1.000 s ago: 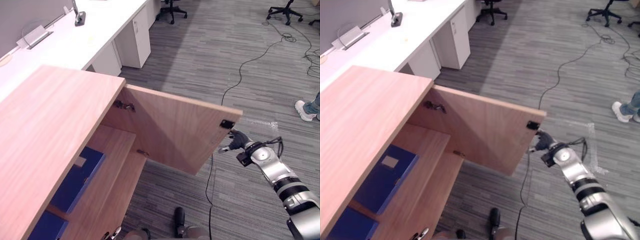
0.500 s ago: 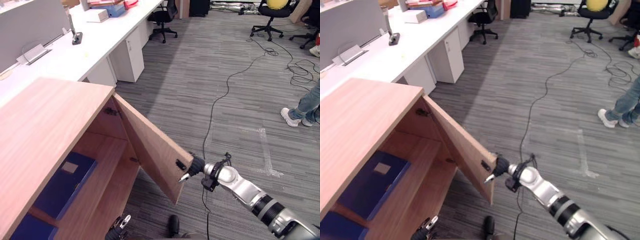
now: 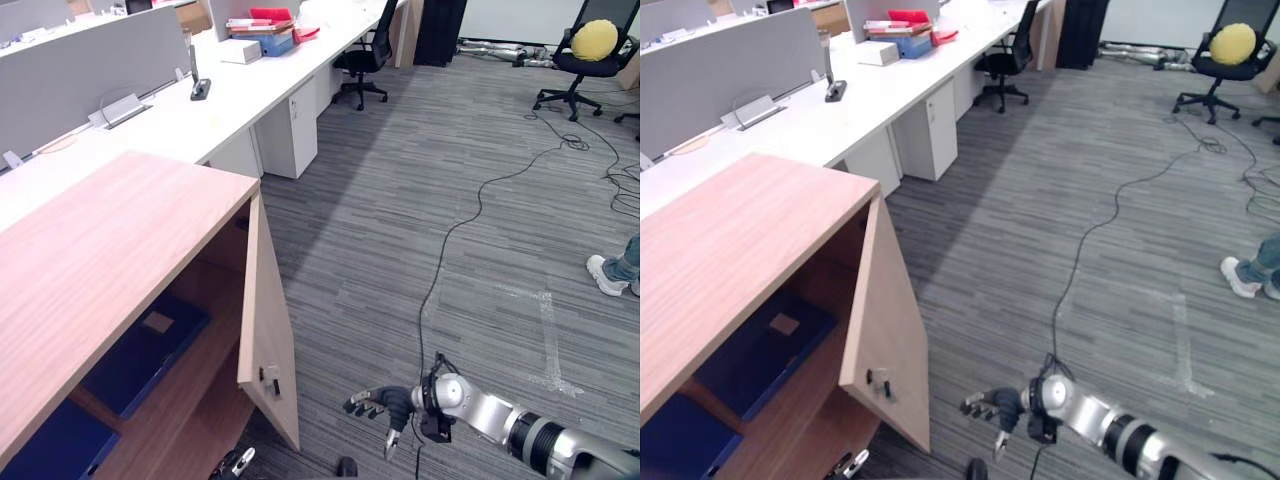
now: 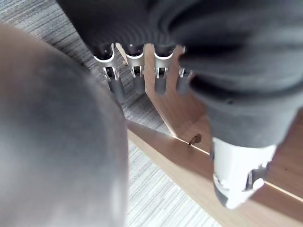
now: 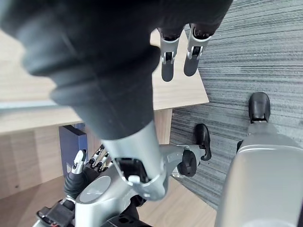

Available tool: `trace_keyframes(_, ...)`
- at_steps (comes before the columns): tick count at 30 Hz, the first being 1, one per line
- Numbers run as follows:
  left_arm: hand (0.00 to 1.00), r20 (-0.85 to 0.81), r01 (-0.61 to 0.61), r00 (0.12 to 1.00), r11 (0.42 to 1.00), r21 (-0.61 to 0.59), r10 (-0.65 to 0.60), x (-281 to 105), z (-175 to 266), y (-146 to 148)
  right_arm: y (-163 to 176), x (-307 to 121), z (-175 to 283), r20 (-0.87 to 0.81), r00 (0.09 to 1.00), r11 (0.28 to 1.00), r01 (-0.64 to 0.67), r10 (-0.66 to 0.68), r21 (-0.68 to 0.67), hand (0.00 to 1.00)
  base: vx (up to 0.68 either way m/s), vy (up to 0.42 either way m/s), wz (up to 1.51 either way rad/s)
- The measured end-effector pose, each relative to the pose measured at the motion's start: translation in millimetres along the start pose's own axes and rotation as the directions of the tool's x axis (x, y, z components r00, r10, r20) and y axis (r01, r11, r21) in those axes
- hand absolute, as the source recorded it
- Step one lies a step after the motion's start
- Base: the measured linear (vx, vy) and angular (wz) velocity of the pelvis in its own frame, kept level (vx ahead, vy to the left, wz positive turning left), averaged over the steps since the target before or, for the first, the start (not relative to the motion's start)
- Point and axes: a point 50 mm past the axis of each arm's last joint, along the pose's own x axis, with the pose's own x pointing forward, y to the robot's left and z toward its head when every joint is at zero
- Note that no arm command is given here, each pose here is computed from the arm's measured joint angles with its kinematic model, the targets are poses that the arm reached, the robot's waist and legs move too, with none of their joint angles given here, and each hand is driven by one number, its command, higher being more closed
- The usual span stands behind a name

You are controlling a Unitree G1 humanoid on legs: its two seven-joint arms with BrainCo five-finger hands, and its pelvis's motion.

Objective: Walk over to the cabinet, pick up the folder, carry it to the office cabinet, place the folder inside the office cabinet, then close the office cabinet door

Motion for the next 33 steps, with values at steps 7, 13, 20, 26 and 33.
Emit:
trace_keyframes(7, 0.0, 0.013, 0.019, 1.0, 1.0, 0.001, -0.019, 4, 6, 0, 11, 0, -33, 0.014, 1.0, 0.913, -0.024, 0.021, 0.408, 0.0, 0.03, 0.072, 0.3)
trace_keyframes(13, 0.0, -0.135, -0.106, 0.985, 0.994, 0.008, 0.106, 4, -19, 23, -2, 6, -47, 0.061, 0.964, 0.699, 0.142, -0.258, 0.701, 0.0, -0.04, 0.044, 0.75)
trace_keyframes(20, 0.0, -0.179, -0.191, 0.967, 0.98, -0.051, 0.179, 4, -30, 21, 33, 15, -118, -0.414, 0.743, -0.168, 0.387, -0.525, 0.907, 0.0, 0.03, 0.161, 0.64)
trace_keyframes(26, 0.0, -0.147, -0.219, 0.965, 0.976, -0.002, 0.216, 15, -10, 17, 98, 21, -146, -0.723, 0.618, -0.649, 0.42, -0.307, 0.634, 0.0, 0.11, 0.142, 0.56)
trace_keyframes(33, 0.0, -0.098, -0.219, 0.969, 0.973, 0.077, 0.226, 21, 8, 18, 120, 20, -152, -0.777, 0.577, -0.782, 0.35, -0.253, 0.515, 0.0, 0.08, 0.108, 0.9)
